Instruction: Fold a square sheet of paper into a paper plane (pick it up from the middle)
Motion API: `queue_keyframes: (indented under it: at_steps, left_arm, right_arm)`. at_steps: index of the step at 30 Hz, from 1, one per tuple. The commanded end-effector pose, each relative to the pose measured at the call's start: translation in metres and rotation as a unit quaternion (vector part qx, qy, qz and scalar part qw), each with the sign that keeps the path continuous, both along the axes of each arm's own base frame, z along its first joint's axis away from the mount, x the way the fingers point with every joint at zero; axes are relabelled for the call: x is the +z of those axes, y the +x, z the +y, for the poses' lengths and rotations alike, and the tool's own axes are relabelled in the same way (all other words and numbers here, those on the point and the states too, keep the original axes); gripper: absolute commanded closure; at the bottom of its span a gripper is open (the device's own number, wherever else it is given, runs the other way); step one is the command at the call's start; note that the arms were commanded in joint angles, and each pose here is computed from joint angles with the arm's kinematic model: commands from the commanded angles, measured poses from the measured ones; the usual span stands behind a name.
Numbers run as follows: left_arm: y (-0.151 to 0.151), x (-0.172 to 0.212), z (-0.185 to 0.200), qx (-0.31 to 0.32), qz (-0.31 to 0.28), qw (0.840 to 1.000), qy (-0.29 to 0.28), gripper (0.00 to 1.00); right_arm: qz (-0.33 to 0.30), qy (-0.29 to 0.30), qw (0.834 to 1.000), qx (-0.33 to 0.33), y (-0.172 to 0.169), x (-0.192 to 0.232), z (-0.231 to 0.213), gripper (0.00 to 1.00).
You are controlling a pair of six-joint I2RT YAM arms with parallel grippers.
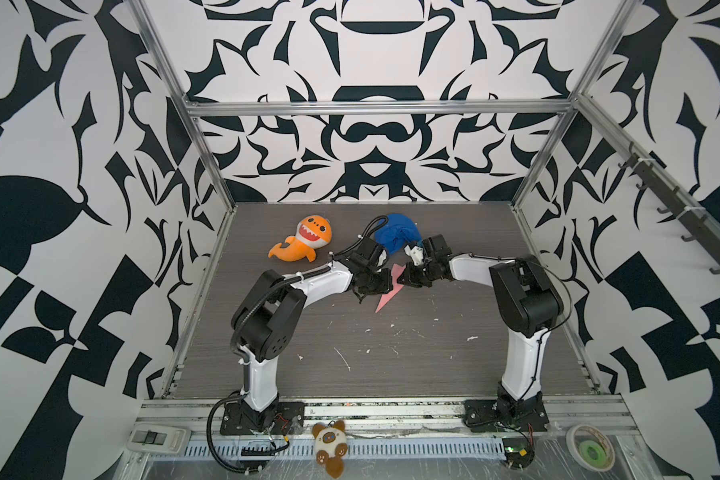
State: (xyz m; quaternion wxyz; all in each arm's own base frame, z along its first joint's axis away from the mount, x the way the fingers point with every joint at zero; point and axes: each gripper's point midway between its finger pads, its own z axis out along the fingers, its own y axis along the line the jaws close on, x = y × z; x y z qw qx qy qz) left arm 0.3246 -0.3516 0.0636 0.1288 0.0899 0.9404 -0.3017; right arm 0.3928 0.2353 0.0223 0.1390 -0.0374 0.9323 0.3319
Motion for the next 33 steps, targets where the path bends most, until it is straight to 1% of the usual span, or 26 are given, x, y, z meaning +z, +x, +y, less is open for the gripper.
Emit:
queue_keyframes:
  at_steps: [1,8,14,26,33]
  left_arm:
    - [-0.001,-0.016,-0.003,0.008,0.031,0.999,0.009,0.85]
    - [-0.015,-0.044,0.011,0.020,0.074,0.996,0.044,0.88]
    - [-0.028,-0.056,0.025,0.032,0.097,0.992,0.067,0.89]
    - [-0.055,-0.067,0.052,0.057,0.134,0.984,0.098,0.89]
    - [-0.068,-0.068,0.061,0.060,0.150,0.981,0.107,0.89]
  right_arm:
    - [0.030,-0.047,0.998,-0.011,-0.010,-0.023,-0.016,0.91]
    - [0.034,-0.052,0.998,-0.013,-0.010,-0.025,-0.017,0.92]
    - [0.038,-0.057,0.998,-0.015,-0.011,-0.028,-0.019,0.92]
    - [0.046,-0.076,0.996,-0.019,-0.014,-0.035,-0.025,0.92]
    - [0.046,-0.080,0.996,-0.021,-0.012,-0.035,-0.026,0.92]
